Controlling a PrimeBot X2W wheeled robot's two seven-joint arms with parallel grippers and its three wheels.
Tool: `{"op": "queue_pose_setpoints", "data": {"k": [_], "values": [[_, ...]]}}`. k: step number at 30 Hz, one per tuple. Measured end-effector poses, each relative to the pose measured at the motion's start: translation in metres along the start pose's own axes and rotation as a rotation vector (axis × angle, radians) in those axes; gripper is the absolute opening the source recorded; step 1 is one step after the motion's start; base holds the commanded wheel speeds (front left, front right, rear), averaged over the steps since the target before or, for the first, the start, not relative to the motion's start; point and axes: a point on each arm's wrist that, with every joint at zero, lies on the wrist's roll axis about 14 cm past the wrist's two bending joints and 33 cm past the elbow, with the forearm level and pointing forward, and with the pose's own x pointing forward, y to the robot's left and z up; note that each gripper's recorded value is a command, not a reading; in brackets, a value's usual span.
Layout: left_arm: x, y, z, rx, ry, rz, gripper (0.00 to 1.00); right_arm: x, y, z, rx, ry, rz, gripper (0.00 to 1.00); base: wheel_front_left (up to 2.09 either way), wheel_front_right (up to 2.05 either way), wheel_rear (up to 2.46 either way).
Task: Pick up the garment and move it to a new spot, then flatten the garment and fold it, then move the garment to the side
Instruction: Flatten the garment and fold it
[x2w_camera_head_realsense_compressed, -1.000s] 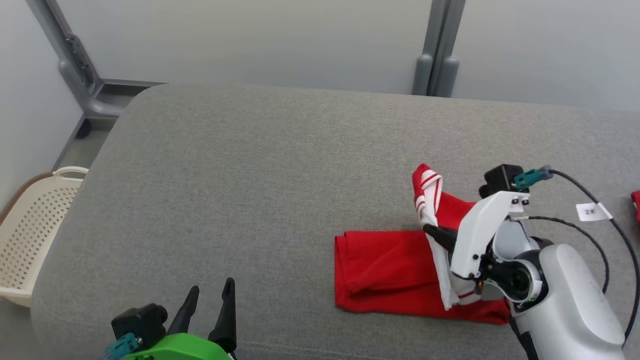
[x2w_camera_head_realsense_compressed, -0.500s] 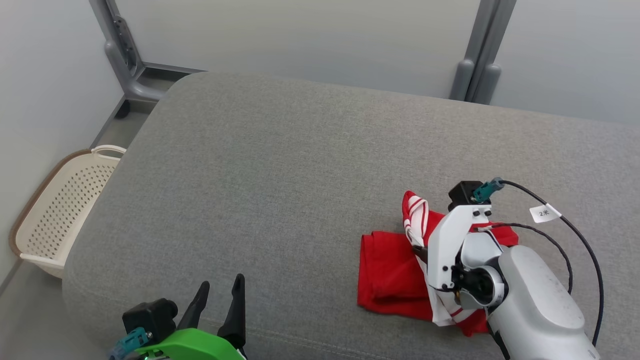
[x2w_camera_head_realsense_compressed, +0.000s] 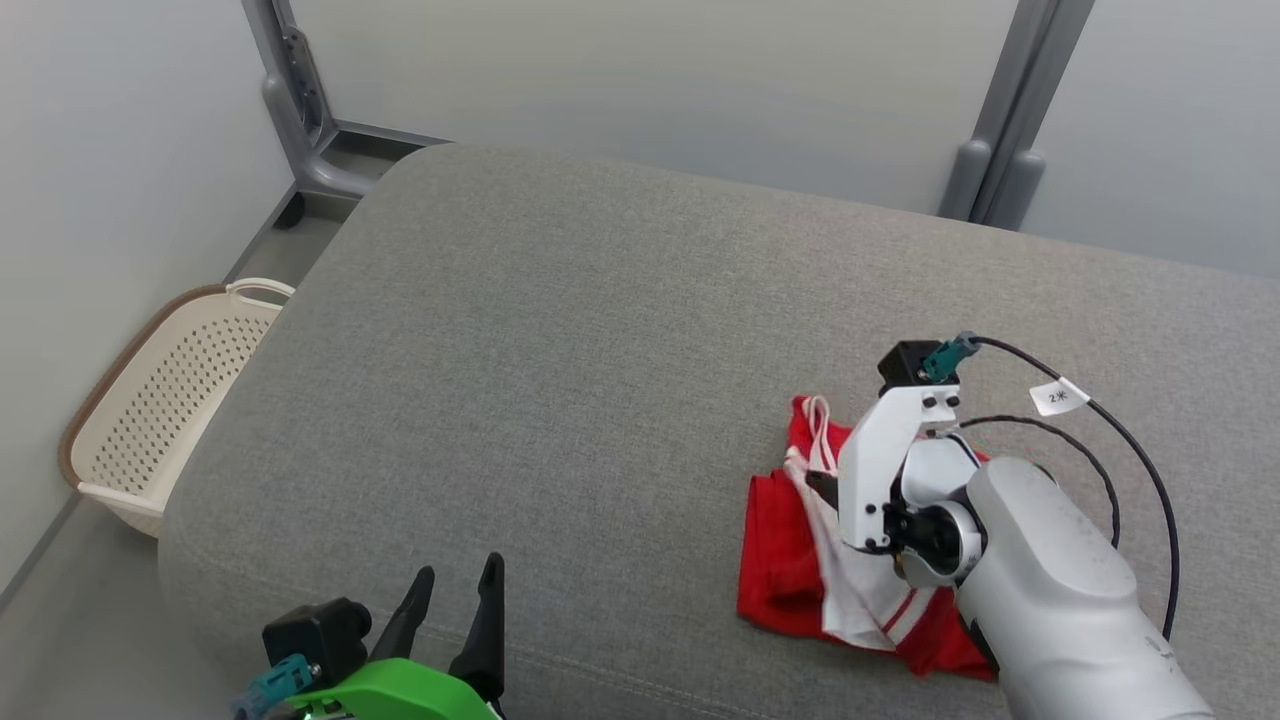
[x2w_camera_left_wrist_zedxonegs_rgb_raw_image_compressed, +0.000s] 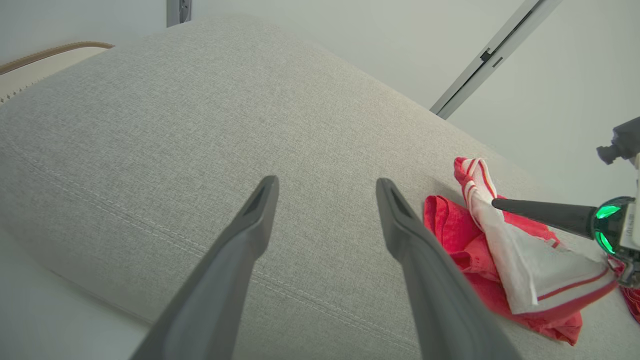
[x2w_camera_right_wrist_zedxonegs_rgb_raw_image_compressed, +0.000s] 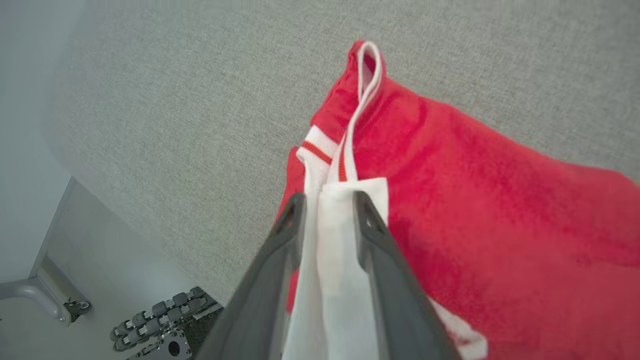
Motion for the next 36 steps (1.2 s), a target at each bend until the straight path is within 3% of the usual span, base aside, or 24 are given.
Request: {"op": "queue_pose_setpoints", "data": {"k": [10, 19, 28, 36], "values": [[0.002, -0.014, -0.002, 0.011, 0.010, -0.051, 1.00, -0.019, 0.006, 0.055, -0.005, -0.150, 0.016, 1.00, 0.00, 0.00, 0.00], [0.005, -0.033, -0.008, 0.028, 0.037, -0.111, 1.00, -0.049, -0.006, 0.080, 0.028, -0.301, 0.005, 1.00, 0.00, 0.00, 0.00], [0.012, -0.055, -0.020, 0.054, 0.088, -0.176, 1.00, -0.090, -0.076, 0.021, 0.023, -0.307, -0.095, 1.00, 0.00, 0.00, 0.00], [0.022, -0.062, -0.024, 0.082, 0.119, -0.198, 1.00, -0.100, -0.114, -0.029, 0.066, -0.287, -0.158, 1.00, 0.00, 0.00, 0.00]]}}
